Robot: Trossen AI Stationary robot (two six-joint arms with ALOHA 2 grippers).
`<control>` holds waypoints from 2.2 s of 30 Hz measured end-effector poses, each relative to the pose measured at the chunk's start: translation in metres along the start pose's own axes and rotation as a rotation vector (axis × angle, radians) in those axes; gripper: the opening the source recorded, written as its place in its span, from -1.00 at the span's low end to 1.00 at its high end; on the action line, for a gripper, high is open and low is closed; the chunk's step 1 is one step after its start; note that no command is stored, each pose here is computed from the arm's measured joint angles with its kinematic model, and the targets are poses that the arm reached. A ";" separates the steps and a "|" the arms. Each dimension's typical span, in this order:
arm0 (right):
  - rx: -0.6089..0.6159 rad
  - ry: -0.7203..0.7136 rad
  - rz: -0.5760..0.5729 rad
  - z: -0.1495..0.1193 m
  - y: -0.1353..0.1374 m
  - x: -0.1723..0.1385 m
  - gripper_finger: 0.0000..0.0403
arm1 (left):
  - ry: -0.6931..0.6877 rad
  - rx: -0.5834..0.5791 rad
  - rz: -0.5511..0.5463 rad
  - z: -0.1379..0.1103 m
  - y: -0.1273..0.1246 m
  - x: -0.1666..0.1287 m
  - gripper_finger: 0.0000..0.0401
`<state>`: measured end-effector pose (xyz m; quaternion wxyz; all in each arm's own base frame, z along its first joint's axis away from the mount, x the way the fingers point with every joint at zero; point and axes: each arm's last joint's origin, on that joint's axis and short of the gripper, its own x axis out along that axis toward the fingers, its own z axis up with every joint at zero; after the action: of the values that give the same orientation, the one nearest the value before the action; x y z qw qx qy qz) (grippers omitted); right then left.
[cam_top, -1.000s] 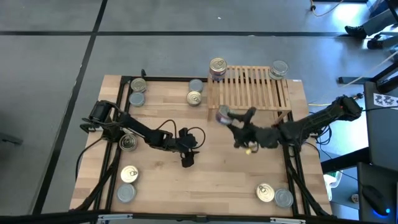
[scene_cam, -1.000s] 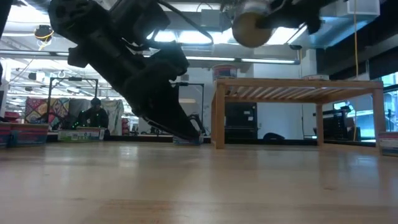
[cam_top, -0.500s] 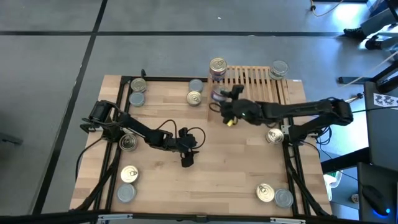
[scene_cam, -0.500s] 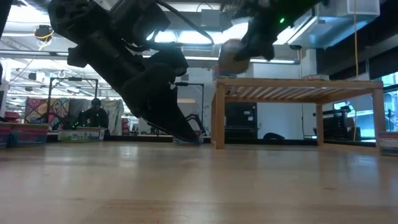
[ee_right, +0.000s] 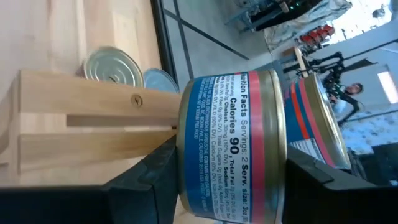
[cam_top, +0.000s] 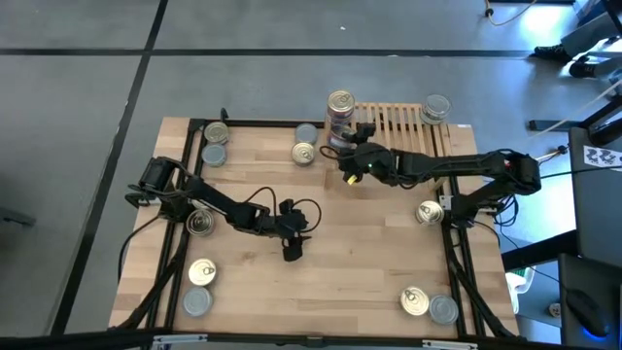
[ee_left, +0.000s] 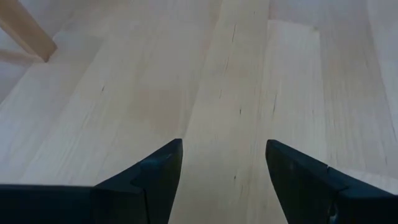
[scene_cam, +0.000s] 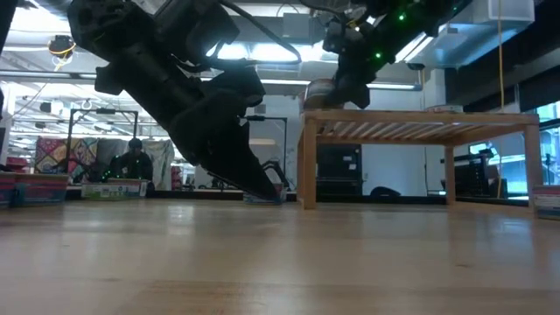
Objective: Stack canned seafood by type on shelf
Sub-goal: Put the blue and pink tuna can on the shelf and align it to the other blue and pink tuna can, then stack the blue-pink tuna can on top of the blue-pink tuna can on the shelf
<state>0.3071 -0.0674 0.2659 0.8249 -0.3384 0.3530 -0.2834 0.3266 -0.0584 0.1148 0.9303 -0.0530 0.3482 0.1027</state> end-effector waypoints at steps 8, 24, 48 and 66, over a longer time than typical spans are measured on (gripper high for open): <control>0.010 0.034 -0.022 -0.005 -0.003 0.007 0.11 | -0.003 -0.001 -0.001 0.000 0.000 0.000 0.14; 0.135 0.003 0.055 -0.004 0.003 0.006 0.53 | -0.001 -0.005 -0.003 0.000 -0.001 0.000 0.14; 0.110 0.054 -0.081 -0.002 -0.001 0.002 0.31 | -0.005 -0.013 -0.004 0.001 -0.001 0.000 0.14; 0.184 -0.161 0.623 0.013 0.081 -0.117 0.31 | 0.007 -0.023 0.005 0.010 0.003 -0.015 0.14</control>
<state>0.2664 0.0687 0.2570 0.9242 -0.1599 0.3463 -0.0208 0.3215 -0.0565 0.1326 0.9281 -0.0631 0.3505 0.1085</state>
